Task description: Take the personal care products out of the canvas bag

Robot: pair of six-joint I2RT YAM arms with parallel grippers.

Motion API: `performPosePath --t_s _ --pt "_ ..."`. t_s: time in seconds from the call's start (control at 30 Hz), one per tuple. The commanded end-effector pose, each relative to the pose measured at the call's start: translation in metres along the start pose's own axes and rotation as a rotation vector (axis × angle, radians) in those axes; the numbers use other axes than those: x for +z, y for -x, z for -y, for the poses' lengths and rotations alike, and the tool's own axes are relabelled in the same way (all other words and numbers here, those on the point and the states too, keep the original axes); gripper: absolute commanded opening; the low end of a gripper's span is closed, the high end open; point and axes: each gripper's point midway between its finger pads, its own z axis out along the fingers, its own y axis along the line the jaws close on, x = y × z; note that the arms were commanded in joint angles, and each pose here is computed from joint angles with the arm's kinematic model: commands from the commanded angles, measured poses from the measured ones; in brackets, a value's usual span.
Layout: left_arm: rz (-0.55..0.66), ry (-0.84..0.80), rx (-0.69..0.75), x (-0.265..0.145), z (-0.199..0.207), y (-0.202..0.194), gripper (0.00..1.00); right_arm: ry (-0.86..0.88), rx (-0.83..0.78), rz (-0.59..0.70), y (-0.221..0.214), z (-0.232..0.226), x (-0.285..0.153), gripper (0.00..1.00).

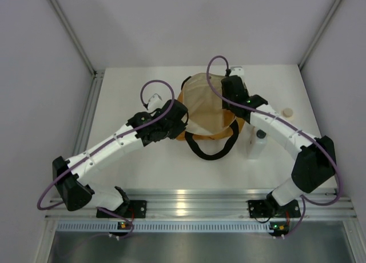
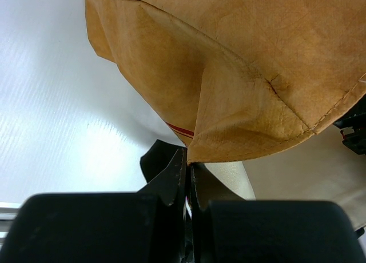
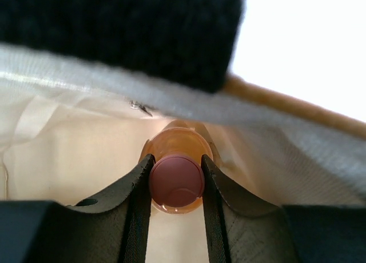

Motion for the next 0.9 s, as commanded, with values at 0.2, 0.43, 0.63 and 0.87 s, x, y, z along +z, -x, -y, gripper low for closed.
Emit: performPosePath --t_s 0.2,0.43,0.63,0.87 --pt "0.004 -0.031 0.007 -0.002 0.017 0.005 0.0 0.22 0.001 0.179 0.056 -0.023 -0.045 0.0" --pt "0.002 -0.03 0.009 0.0 0.019 0.005 0.0 0.305 -0.055 0.195 0.059 -0.037 -0.054 0.0" --pt "0.008 -0.03 0.006 0.0 0.021 0.006 0.0 0.382 -0.09 0.203 0.06 -0.049 -0.063 0.0" --pt "0.011 -0.027 0.002 0.002 0.022 0.006 0.0 0.478 -0.124 0.25 0.075 -0.063 -0.086 0.0"
